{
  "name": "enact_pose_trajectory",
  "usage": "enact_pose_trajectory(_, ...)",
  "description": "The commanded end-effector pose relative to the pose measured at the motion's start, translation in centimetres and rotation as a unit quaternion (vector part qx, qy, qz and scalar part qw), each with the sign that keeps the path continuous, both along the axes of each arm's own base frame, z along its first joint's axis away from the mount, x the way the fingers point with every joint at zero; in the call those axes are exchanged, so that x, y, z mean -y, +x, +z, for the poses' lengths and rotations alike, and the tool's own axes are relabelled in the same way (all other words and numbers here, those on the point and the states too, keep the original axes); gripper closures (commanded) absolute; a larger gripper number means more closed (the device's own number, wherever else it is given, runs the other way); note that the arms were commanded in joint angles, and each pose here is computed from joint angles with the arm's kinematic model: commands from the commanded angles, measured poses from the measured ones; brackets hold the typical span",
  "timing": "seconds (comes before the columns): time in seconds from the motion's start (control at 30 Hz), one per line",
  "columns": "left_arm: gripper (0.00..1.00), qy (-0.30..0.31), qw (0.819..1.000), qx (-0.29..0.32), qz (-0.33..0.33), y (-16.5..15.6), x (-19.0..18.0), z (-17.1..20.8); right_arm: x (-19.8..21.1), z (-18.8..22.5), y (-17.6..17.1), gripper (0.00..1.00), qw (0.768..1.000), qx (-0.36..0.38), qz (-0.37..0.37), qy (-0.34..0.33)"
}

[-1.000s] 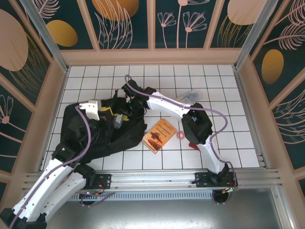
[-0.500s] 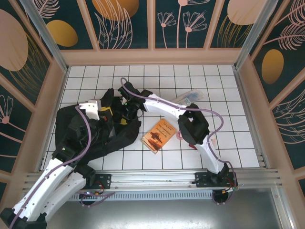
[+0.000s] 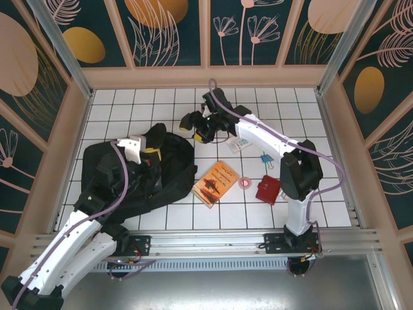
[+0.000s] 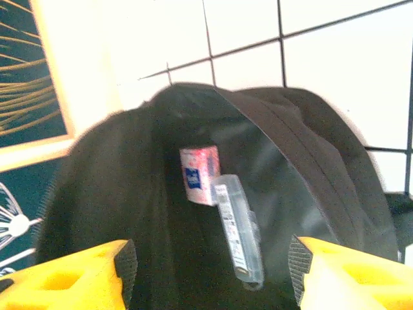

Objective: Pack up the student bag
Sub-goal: Place the loose stationery in the student bag, then pass the student bag to the middle-left of the table.

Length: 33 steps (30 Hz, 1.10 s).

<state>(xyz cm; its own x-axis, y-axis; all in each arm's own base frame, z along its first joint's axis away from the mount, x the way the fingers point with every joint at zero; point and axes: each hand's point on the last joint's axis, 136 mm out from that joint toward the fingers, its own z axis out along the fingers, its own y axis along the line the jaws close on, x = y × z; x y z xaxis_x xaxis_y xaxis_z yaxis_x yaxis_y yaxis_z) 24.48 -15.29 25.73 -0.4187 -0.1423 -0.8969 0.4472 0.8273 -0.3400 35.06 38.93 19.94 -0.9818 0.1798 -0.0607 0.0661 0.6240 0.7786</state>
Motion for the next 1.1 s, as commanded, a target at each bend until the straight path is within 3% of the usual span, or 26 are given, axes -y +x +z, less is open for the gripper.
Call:
enact_pose_trajectory(0.0, 1.00, -0.029, 0.998, 0.032, -0.048, -0.9, 1.4, 2.0, -2.3, 2.5, -0.6, 0.22, 0.998, 0.007, 0.043, 0.044)
enact_pose_trajectory(0.23, 1.00, -0.028, 0.998, 0.013, -0.059, -1.7, 1.5, 1.7, -5.9, 3.8, -1.1, 0.15, 0.992, -0.016, 0.083, 0.096)
enact_pose_trajectory(0.37, 1.00, -0.030, 0.998, 0.011, -0.057, -2.0, 1.3, 1.5, -8.1, 4.0, -1.8, 0.22, 0.987, -0.025, 0.108, 0.114)
enact_pose_trajectory(0.47, 1.00, -0.030, 0.998, 0.014, -0.056, -2.1, 1.1, 1.7, -8.9, 3.3, -2.0, 0.35, 0.986, -0.032, 0.117, 0.113)
enact_pose_trajectory(0.8, 1.00, -0.019, 0.998, 0.007, -0.058, -2.1, 1.1, 1.4, -9.1, 3.2, -1.0, 0.99, 0.985, -0.036, 0.111, 0.123)
enact_pose_trajectory(0.93, 1.00, -0.015, 0.999, 0.003, -0.050, -2.0, 0.9, 1.3, -8.9, 3.3, -0.2, 1.00, 0.986, -0.034, 0.104, 0.127)
enact_pose_trajectory(1.07, 0.41, -0.016, 0.999, -0.003, -0.031, -1.7, 0.4, 1.1, -8.4, 3.6, 1.2, 1.00, 0.987, -0.030, 0.091, 0.131)
